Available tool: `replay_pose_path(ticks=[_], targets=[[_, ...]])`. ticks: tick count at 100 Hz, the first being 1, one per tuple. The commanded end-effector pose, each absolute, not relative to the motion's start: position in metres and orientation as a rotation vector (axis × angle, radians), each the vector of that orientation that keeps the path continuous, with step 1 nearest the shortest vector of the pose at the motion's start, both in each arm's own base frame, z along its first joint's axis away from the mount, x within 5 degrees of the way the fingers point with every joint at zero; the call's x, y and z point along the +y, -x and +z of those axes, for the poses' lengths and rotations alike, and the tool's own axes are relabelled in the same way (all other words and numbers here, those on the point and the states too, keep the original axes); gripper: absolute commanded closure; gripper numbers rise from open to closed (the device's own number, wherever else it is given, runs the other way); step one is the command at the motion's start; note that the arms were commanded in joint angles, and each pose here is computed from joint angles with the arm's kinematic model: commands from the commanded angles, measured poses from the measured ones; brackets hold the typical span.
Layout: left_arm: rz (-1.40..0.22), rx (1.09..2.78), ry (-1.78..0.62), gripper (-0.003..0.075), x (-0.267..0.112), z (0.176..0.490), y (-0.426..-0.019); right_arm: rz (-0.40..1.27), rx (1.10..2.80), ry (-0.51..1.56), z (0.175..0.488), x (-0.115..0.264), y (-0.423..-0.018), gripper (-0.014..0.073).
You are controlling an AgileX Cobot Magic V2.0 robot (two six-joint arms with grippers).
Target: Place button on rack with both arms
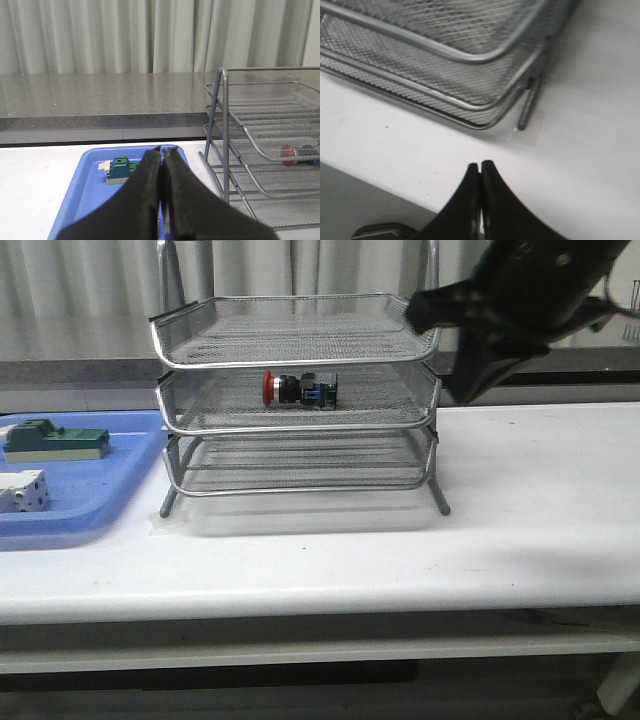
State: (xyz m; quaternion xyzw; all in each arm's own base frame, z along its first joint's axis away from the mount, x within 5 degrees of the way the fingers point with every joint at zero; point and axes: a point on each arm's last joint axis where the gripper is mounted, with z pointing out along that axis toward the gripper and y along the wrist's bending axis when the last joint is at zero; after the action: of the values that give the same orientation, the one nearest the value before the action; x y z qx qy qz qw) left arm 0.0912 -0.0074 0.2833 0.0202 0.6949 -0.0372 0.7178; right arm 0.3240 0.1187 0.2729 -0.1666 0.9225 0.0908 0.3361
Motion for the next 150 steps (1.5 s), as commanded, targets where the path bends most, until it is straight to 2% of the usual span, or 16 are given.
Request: replay_pose_path(ticks=[1, 19, 38, 94, 115, 150], targets=[[-0.075, 1.448, -0.005, 0.0741, -0.005, 0.299, -0.091, 0.209, 2.228, 0.349, 0.316, 0.094, -0.311, 0.0651], [-0.075, 1.448, -0.005, 0.0741, -0.005, 0.299, -0.091, 0.144, 2.102, 0.230, 0.341, 0.053, -0.273, 0.0651], [-0.075, 1.448, -0.005, 0.0741, -0.005, 0.299, -0.091, 0.090, 1.985, 0.131, 0.348, 0.025, -0.225, 0.0651], [-0.075, 1.448, -0.005, 0.0741, -0.005, 0.299, -0.091, 0.066, 1.735, 0.089, 0.325, 0.009, -0.101, 0.0651], [-0.075, 1.448, -0.005, 0.0741, -0.005, 0.299, -0.091, 0.067, 1.646, 0.088, 0.329, 0.008, -0.077, 0.0651], [-0.075, 1.448, -0.005, 0.0741, -0.005, 0.299, -0.091, 0.067, 1.638, 0.088, 0.330, 0.008, -0.075, 0.0651]])
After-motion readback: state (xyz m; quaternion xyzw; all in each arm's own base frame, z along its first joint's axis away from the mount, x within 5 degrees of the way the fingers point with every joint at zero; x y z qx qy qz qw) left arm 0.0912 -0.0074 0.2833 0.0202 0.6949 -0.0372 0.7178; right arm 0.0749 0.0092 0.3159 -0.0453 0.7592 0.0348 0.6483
